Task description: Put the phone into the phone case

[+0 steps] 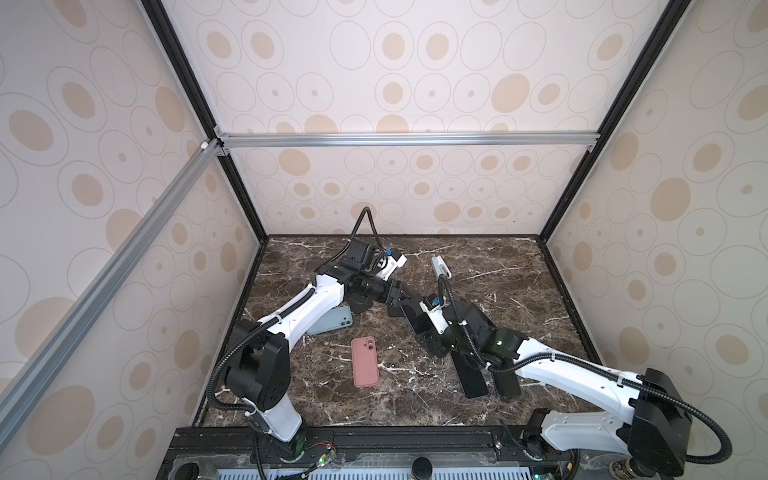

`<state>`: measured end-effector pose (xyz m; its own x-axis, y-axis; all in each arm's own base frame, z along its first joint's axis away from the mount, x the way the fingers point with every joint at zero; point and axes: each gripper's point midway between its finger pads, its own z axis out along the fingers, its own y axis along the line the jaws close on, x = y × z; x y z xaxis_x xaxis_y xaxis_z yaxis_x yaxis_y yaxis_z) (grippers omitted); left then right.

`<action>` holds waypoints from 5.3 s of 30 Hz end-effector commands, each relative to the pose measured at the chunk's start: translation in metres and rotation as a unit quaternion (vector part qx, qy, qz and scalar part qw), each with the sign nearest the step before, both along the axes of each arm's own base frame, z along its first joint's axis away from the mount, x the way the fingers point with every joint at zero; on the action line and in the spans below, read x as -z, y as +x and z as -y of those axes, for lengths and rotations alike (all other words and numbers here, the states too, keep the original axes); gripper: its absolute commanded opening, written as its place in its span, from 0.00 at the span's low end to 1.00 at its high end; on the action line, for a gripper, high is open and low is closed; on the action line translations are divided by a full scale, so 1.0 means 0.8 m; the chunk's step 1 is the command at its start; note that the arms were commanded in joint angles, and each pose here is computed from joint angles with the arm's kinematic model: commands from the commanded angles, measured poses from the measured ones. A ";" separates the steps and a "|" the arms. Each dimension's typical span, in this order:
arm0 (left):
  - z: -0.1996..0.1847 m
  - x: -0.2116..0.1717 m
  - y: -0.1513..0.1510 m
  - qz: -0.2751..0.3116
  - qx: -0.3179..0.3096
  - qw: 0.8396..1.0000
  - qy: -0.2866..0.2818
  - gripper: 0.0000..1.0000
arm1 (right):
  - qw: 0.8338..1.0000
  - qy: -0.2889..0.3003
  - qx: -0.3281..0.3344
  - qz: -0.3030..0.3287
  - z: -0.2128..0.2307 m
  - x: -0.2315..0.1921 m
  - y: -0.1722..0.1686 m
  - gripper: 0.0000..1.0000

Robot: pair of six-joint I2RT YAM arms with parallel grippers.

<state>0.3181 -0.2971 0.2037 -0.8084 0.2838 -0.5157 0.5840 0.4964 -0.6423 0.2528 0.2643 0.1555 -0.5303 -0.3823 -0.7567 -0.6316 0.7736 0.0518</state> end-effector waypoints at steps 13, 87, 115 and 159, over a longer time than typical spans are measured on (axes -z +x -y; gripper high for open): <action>0.013 -0.011 -0.001 0.002 0.031 0.999 -0.011 0.00 | 0.998 0.019 0.044 0.052 -0.004 -0.047 0.031 0.73; -0.100 -0.416 -0.084 0.367 -0.054 0.749 -0.550 0.00 | 0.825 0.479 -0.289 0.085 -0.002 -0.460 -0.016 0.60; -0.114 -0.413 -0.087 0.347 -0.036 0.734 -0.582 0.00 | 0.845 0.461 -0.238 0.130 0.030 -0.464 -0.005 0.70; -0.136 -0.356 0.004 0.376 -0.248 0.774 -0.444 0.63 | 0.892 0.406 -0.152 0.127 0.012 -0.432 0.038 0.00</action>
